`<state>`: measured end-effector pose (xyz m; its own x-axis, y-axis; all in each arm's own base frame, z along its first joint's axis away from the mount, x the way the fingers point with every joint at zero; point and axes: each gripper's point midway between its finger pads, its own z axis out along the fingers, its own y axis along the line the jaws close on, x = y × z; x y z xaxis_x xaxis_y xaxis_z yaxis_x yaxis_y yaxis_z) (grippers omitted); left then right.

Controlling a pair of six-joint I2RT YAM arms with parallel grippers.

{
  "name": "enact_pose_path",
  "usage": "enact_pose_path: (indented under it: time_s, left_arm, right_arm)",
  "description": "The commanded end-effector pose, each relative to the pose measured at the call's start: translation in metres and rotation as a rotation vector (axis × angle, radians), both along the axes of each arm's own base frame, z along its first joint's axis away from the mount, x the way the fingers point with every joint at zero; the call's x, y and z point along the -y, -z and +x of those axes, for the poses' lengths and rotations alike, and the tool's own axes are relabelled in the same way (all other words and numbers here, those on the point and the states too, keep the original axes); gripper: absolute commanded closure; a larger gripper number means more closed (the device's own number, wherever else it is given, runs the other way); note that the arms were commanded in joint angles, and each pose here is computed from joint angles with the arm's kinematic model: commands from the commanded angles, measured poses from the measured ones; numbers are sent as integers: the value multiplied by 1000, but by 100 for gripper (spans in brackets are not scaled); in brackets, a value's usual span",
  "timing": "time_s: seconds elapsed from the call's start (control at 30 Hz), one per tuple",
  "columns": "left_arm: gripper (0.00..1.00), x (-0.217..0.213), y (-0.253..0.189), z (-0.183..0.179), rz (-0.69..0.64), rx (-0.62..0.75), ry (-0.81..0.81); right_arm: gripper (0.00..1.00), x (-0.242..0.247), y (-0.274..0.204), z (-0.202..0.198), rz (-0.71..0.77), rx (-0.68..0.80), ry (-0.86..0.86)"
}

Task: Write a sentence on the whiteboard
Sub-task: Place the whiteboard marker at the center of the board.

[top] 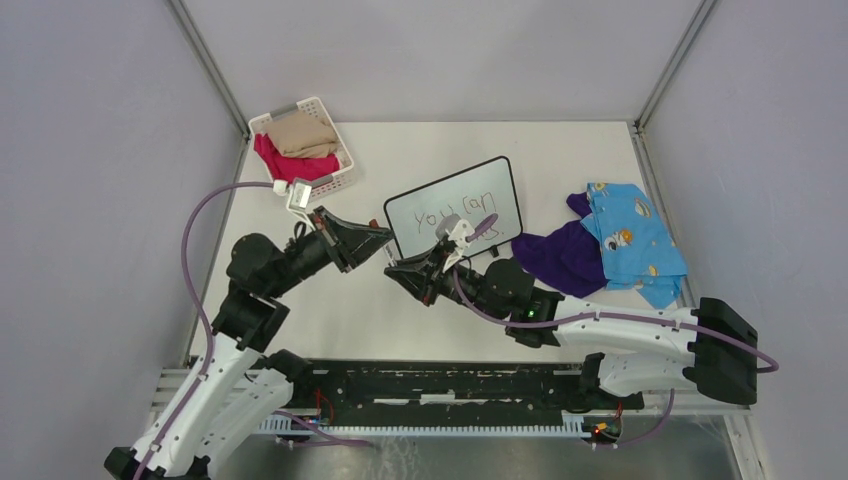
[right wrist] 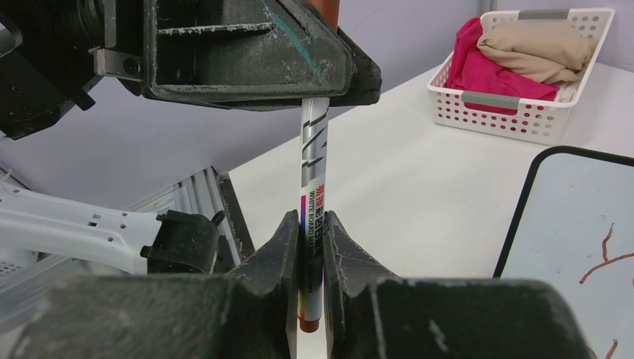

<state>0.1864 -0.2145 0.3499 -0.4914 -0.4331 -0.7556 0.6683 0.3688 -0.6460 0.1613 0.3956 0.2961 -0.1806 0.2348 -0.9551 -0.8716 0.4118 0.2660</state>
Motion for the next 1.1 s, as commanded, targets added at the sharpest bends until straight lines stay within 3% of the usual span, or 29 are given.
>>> enact_pose_path:
  time_s: [0.0,0.07,0.13,0.3,0.6,0.73,0.8,0.87,0.93,1.07]
  left_arm:
    - [69,8,9,-14,21,7,48]
    - [54,2,4,-14,21,20,17]
    - [46,-3,0,-14,28,32,-17]
    - [45,-5,-5,-12,28,36,-37]
    - [72,-4,6,-10,34,11,-33]
    - [96,-6,12,-6,50,11,-56]
    - [98,-13,20,0,74,-5,-113]
    - [98,-21,31,8,119,-30,-175]
    - [98,-33,47,17,180,-79,-257]
    - [98,-71,89,34,357,-219,-474]
  right_arm:
    - [100,1,-41,2,109,57,16]
    - [100,0,-39,3,103,56,15]
    - [100,0,-37,2,99,55,11]
    - [100,1,-34,1,94,48,8]
    - [100,5,-32,0,95,42,12]
    - [100,4,-30,-3,88,41,-7]
    - [87,5,-24,-5,62,32,-11]
    - [57,11,-14,-4,26,28,1]
    - [36,23,-2,-1,-13,19,42]
    - [22,58,23,9,-134,19,158]
